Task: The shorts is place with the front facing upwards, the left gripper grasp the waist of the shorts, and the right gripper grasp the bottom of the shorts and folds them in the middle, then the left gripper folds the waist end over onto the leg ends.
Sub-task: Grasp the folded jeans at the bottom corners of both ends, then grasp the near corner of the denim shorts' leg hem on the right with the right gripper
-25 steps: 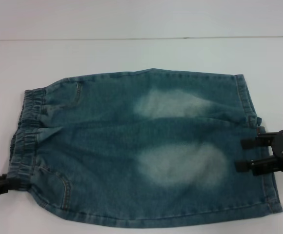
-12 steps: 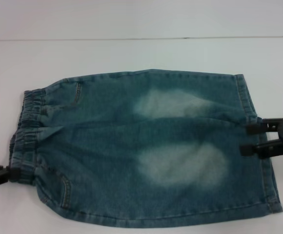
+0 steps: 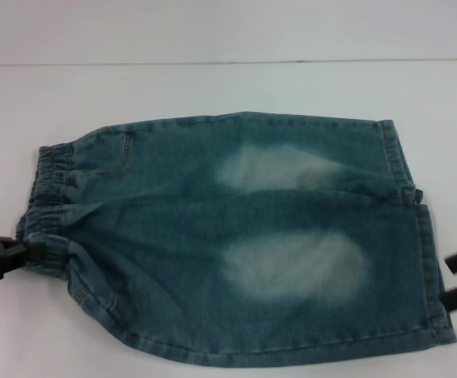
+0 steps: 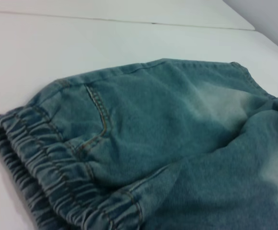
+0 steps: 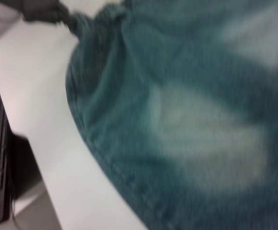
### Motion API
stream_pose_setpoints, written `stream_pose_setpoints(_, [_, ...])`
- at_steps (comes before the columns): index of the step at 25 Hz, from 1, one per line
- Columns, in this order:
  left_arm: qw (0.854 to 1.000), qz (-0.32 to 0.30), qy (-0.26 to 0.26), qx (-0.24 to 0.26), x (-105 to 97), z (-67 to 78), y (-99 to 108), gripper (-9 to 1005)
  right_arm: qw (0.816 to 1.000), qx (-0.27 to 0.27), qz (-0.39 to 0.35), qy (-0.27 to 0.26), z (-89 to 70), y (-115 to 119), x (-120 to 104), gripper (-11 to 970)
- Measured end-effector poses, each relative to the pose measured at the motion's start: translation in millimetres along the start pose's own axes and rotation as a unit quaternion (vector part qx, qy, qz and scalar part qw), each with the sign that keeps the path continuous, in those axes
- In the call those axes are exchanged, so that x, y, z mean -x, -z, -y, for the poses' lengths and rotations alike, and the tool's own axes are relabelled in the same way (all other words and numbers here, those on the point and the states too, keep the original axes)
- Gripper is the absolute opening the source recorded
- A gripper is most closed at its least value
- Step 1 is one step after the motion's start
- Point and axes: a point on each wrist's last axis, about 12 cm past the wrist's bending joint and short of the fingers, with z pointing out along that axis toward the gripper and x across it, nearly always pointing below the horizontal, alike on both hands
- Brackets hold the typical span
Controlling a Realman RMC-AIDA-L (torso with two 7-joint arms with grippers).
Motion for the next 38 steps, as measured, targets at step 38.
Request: stream_pose_setpoints(38, [1.0, 0.016, -0.001, -0.002, 10, 2.4, -9, 34, 0.988, 0.014, -0.151, -0.043, 3.0, -41, -5, 893])
